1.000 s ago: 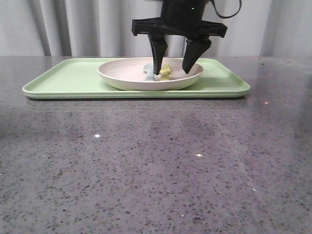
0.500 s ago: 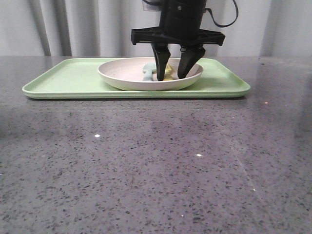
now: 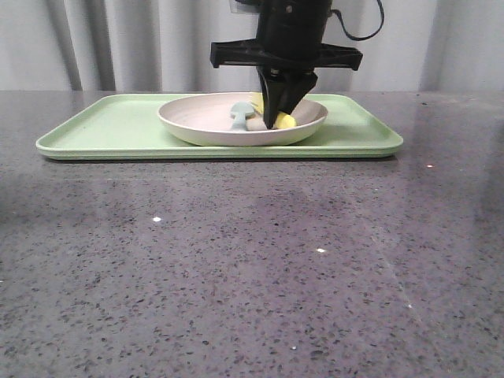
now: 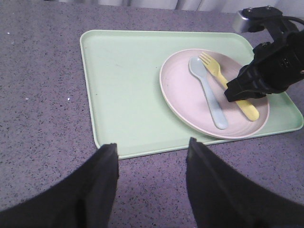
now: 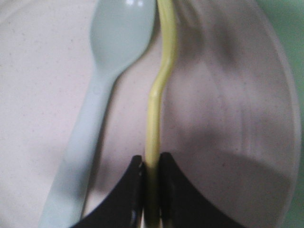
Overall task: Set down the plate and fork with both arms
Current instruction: 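Carry the yellow fork off the plate beside it on the tray, then release the fork on the tray and raise the right gripper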
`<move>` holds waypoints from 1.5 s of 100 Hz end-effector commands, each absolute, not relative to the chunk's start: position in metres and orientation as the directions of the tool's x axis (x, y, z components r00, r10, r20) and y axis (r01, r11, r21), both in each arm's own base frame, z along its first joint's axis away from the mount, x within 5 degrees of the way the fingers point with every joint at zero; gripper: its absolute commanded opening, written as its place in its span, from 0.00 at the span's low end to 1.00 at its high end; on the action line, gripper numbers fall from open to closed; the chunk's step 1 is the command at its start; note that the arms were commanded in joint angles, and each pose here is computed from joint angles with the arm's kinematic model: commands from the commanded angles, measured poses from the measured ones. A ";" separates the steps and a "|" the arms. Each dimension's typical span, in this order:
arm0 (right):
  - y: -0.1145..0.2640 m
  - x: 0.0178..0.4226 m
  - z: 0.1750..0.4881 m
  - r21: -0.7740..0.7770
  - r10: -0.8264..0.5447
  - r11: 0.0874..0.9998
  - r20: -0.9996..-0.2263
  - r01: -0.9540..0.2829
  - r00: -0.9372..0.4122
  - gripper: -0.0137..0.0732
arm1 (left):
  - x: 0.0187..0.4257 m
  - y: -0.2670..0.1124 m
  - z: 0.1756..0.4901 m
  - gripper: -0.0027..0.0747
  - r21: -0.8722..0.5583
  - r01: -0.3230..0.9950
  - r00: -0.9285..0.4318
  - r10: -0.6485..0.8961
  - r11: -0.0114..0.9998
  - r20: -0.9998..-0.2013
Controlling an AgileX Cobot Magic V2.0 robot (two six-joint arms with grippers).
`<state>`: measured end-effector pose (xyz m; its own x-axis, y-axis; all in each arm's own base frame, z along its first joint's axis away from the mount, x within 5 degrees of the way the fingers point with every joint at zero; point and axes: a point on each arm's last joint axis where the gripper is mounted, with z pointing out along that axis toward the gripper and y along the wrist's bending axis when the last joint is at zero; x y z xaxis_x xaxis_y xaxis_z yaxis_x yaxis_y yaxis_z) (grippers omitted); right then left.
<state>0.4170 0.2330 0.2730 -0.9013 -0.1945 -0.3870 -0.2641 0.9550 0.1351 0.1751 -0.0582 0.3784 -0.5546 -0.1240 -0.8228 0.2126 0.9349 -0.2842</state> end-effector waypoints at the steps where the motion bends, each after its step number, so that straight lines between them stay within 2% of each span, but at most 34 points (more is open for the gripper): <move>1: 0.226 0.406 0.326 0.175 -0.147 0.948 -0.502 -0.266 -0.852 0.15 | 0.175 -0.057 0.395 0.47 -0.307 0.226 -0.469 -0.173 0.925 -0.866; 32: 0.206 0.385 0.367 0.149 -0.141 0.955 -0.533 -0.257 -0.834 0.15 | 0.175 -0.057 0.395 0.47 -0.307 0.226 -0.467 -0.174 0.924 -0.867; 45: 0.186 0.384 0.374 0.130 -0.118 0.968 -0.514 -0.213 -0.850 0.12 | 0.175 -0.057 0.395 0.47 -0.307 0.226 -0.467 -0.174 0.924 -0.867; 62: 0.152 0.386 0.363 0.108 -0.073 0.985 -0.452 -0.135 -0.889 0.08 | 0.175 -0.057 0.395 0.47 -0.298 0.225 -0.465 -0.167 0.927 -0.869; 78: 0.132 0.385 0.351 0.112 -0.036 0.989 -0.473 -0.100 -0.880 0.08 | 0.175 -0.057 0.395 0.47 -0.298 0.225 -0.465 -0.167 0.927 -0.869; 96: 0.132 0.392 0.332 0.105 -0.050 0.988 -0.459 -0.110 -0.887 0.08 | 0.175 -0.057 0.395 0.47 -0.298 0.226 -0.463 -0.167 0.927 -0.870; 125: 0.142 0.403 0.316 0.175 -0.019 0.979 -0.451 -0.109 -0.893 0.08 | 0.175 -0.057 0.395 0.47 -0.298 0.226 -0.463 -0.167 0.927 -0.870; 136: 0.142 0.404 0.312 0.173 -0.020 0.979 -0.439 -0.107 -0.898 0.14 | 0.175 -0.057 0.395 0.47 -0.300 0.226 -0.464 -0.169 0.927 -0.870; 150: 0.142 0.404 0.312 0.176 -0.021 0.978 -0.438 -0.108 -0.899 0.32 | 0.175 -0.057 0.395 0.47 -0.302 0.226 -0.464 -0.170 0.926 -0.869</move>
<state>0.4077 0.1458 0.2824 -0.9370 -0.0311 -0.3480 -0.0900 0.9839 0.1544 0.1754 -0.0578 0.3786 -0.5499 -0.1210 -0.8264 0.2114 0.9371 -0.2778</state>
